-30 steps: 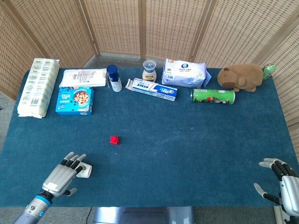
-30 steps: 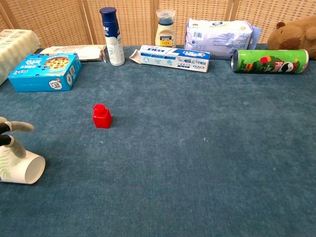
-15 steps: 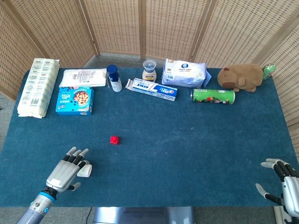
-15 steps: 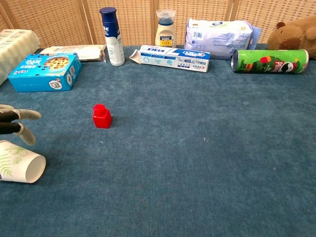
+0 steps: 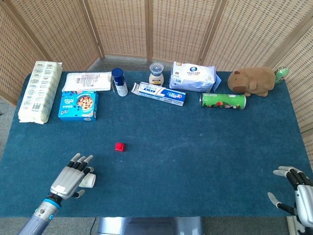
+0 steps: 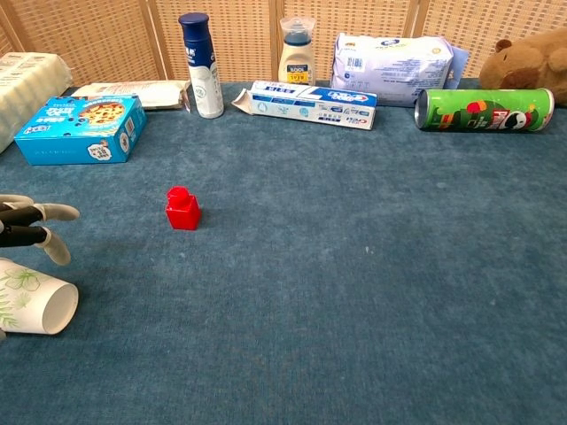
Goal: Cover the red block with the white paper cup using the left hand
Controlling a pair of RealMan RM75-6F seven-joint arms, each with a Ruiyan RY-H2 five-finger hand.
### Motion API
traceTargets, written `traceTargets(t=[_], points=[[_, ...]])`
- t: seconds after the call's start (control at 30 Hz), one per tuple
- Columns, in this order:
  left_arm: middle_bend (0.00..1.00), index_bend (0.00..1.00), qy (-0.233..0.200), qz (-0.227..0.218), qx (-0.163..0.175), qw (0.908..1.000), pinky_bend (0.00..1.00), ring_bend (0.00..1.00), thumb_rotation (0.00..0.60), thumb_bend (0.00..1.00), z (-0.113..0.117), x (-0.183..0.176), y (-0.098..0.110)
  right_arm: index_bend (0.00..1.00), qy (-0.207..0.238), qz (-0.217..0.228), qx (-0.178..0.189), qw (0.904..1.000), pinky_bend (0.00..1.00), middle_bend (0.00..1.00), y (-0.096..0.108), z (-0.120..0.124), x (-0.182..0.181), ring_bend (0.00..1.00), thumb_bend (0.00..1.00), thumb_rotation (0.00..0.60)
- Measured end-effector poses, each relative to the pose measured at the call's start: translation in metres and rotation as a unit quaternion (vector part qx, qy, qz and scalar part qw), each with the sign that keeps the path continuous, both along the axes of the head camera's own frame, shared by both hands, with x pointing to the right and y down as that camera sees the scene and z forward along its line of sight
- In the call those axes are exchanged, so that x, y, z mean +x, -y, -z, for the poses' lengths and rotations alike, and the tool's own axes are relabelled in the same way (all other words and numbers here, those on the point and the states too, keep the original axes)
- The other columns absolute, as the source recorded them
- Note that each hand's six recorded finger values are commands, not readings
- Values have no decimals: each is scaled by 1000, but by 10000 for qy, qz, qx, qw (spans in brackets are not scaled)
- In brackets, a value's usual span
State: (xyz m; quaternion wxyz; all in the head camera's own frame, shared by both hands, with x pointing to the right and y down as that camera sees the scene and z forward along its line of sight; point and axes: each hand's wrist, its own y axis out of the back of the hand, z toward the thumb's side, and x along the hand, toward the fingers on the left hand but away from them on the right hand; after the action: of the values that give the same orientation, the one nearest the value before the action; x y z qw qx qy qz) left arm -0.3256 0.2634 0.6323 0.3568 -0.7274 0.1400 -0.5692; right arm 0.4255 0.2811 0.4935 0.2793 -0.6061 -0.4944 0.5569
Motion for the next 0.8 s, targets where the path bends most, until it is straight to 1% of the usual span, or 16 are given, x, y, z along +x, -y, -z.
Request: traceTargets(t=[0.07,0.3,0.63,0.8], points=[[0,278,4,30,-17,10000,0,0,466,197,-2,0,0,337,15,-16,-5,10000,295,288,0,0,0,221,259,600],[0,352,-39,74,-22,10000,0,0,469,205,-8,2,-1,337,33,15,-2,10000,295,288,1,0,-3,221,259,600],[0,357,-13,32,-19,10000,0,0,470,218,-15,2,-7,337,20,60,10,10000,295,288,3,2,-9,221,260,600],[0,371,-4,-113,36,9999,0,0,473,234,-18,5,-10,337,6,45,3,10000,299,288,4,2,-9,221,260,600]])
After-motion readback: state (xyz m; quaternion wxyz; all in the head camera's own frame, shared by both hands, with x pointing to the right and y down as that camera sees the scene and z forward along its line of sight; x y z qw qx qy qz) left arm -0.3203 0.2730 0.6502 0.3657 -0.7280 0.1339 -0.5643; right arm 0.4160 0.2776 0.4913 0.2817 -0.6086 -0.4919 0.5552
